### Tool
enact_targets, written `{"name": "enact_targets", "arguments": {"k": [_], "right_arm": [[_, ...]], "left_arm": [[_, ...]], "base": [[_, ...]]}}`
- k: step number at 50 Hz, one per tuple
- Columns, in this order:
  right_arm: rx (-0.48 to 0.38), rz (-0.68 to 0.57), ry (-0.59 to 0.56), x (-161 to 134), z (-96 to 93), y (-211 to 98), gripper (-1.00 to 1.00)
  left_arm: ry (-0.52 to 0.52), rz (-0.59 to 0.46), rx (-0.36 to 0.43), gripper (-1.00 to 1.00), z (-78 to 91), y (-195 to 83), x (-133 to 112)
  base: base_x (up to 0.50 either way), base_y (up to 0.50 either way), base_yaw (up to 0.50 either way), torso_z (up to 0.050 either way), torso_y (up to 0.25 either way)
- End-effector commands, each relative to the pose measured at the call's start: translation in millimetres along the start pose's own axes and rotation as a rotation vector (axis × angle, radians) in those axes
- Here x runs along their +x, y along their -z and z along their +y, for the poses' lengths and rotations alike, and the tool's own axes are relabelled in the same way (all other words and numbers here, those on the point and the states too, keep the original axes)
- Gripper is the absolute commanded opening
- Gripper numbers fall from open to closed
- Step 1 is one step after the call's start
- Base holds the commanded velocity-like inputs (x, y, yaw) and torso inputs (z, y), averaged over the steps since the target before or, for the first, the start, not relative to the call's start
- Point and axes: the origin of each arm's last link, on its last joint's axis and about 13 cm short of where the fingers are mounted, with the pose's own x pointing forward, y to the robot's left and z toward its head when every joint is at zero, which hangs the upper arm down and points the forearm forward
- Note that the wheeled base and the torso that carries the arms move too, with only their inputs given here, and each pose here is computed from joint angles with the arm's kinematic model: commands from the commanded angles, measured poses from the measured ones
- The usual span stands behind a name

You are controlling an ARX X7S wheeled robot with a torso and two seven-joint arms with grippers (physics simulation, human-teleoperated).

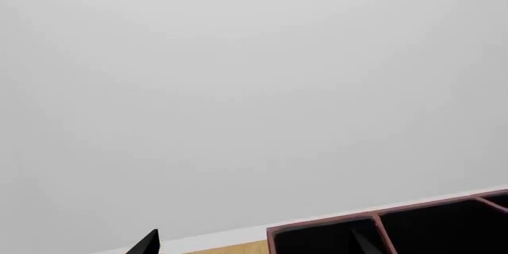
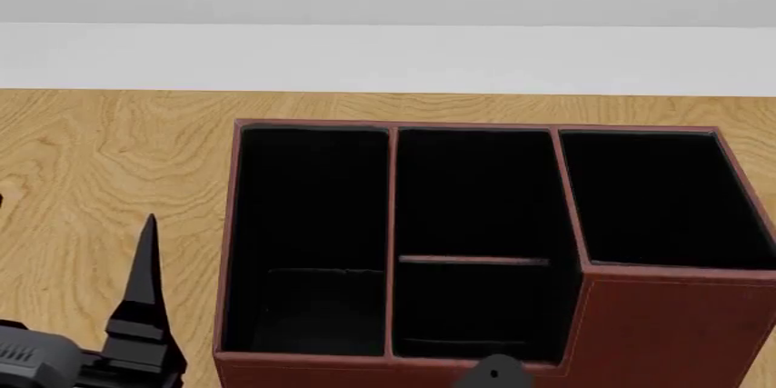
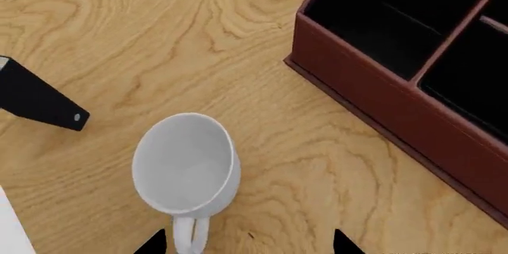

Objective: Pick up the white mug and place it to the right of the caddy.

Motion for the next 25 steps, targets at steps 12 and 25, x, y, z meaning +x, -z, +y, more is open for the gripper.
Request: {"name": "enact_targets", "arguments": {"k": [12, 25], "right_arm": [[0.01, 0.058, -0.053, 15, 2.0, 6, 1.0], [0.015, 0.089, -0.08, 29, -2.4, 4, 1.0]], "left_arm": [[-0.002, -0.005, -0.009, 1.0, 0.7, 0, 0], [-0.005, -0.003, -0.012, 1.0, 2.2, 1, 0]], "base": [[0.0, 0.0, 0.0, 0.0, 0.0], [0.0, 0.0, 0.0, 0.0, 0.0]]}}
